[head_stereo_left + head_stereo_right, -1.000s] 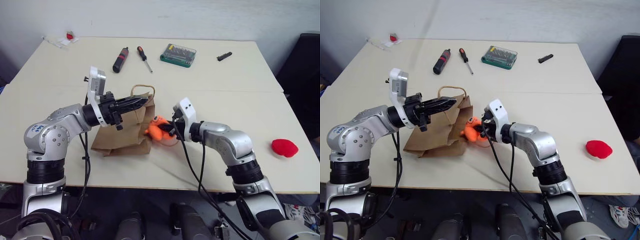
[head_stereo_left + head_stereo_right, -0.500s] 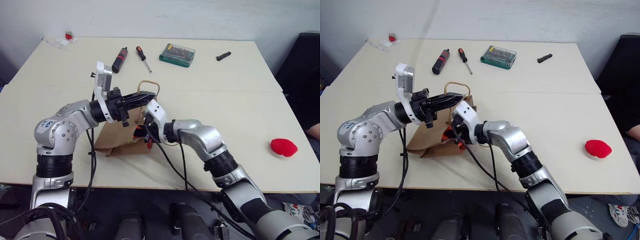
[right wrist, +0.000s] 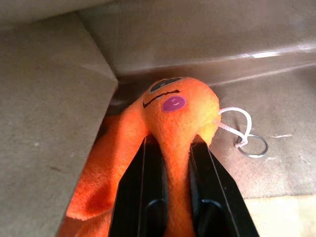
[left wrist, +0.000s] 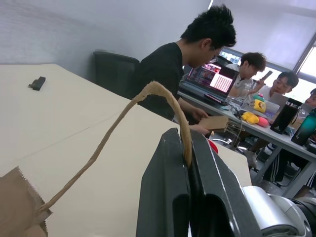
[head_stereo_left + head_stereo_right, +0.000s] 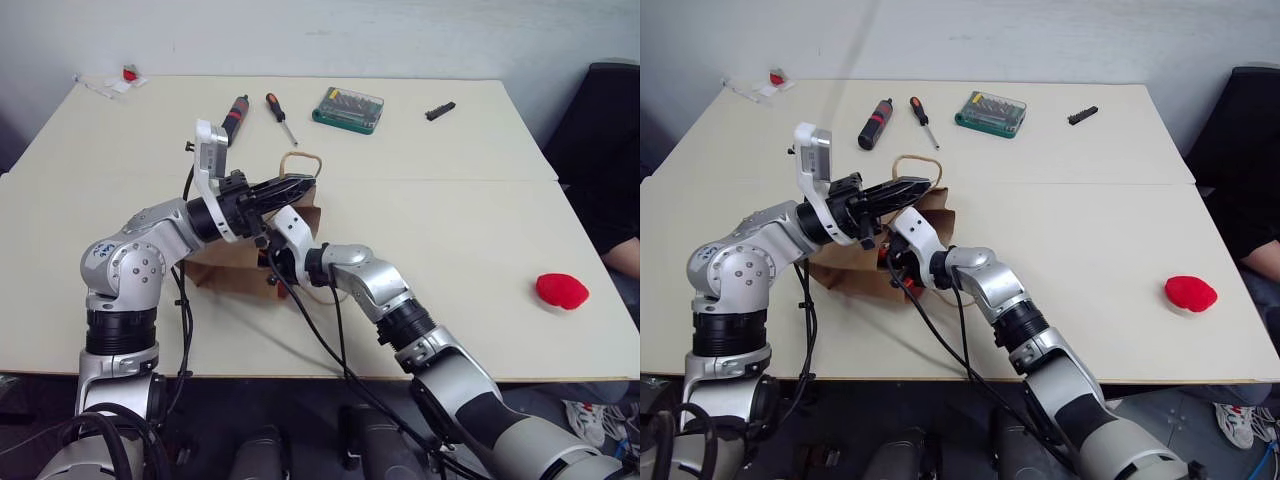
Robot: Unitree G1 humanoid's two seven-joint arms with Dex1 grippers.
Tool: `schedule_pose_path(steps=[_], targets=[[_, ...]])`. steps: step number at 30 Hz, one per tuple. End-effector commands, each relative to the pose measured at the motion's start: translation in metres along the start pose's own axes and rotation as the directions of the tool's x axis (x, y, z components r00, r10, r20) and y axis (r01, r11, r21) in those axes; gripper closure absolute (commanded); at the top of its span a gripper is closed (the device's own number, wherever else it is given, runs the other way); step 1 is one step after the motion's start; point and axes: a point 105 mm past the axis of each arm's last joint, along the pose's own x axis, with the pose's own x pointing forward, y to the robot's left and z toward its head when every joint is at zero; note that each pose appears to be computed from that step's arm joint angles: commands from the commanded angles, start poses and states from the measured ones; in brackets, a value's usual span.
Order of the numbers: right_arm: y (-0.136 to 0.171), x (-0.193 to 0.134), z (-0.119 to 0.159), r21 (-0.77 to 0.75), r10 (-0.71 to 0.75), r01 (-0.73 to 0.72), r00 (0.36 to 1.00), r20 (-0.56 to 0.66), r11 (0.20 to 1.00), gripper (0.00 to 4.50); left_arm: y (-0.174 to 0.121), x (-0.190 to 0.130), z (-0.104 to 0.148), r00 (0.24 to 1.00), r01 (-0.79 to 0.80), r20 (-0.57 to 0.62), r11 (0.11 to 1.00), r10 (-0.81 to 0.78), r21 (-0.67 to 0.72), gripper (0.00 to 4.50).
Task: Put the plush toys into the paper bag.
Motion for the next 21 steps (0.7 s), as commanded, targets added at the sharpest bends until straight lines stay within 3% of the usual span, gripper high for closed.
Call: schedule_pose_path(steps=[1,9,12,17,19,21], targets=[[-0.003,-0.011,0.023,0.000,-0.002,0.002,0.995,0.098,1.000,2.78,-0.004,-0.006,0.016,0.999,0.000,0.032,0.998,-0.002,0.056,4.50],[0.009,-0.076,0.049,-0.015,0.067,-0.065,0.982,0.179,0.998,0.05,0.007,-0.031,0.015,0.996,-0.082,0.033,0.997,0.083,-0.010,4.50],[0.007,-0.108,0.054,0.018,-0.017,0.013,0.973,0.231,1.000,0.02,0.014,-0.043,0.026,0.985,-0.142,0.098,0.989,0.145,-0.041,4.50],[0.003,-0.190,0.043,0.018,-0.211,0.211,0.959,0.188,0.977,0.02,0.013,-0.049,0.032,0.977,-0.164,0.130,0.984,0.171,-0.066,4.50],[-0.009,-0.246,0.038,0.059,-0.395,0.391,0.903,0.172,0.919,0.02,0.011,-0.049,0.031,0.979,-0.158,0.119,0.985,0.165,-0.066,4.50],[-0.019,-0.299,0.031,0.068,-0.585,0.582,0.801,0.126,0.811,0.02,0.010,-0.048,0.029,0.981,-0.151,0.112,0.986,0.158,-0.066,4.50]])
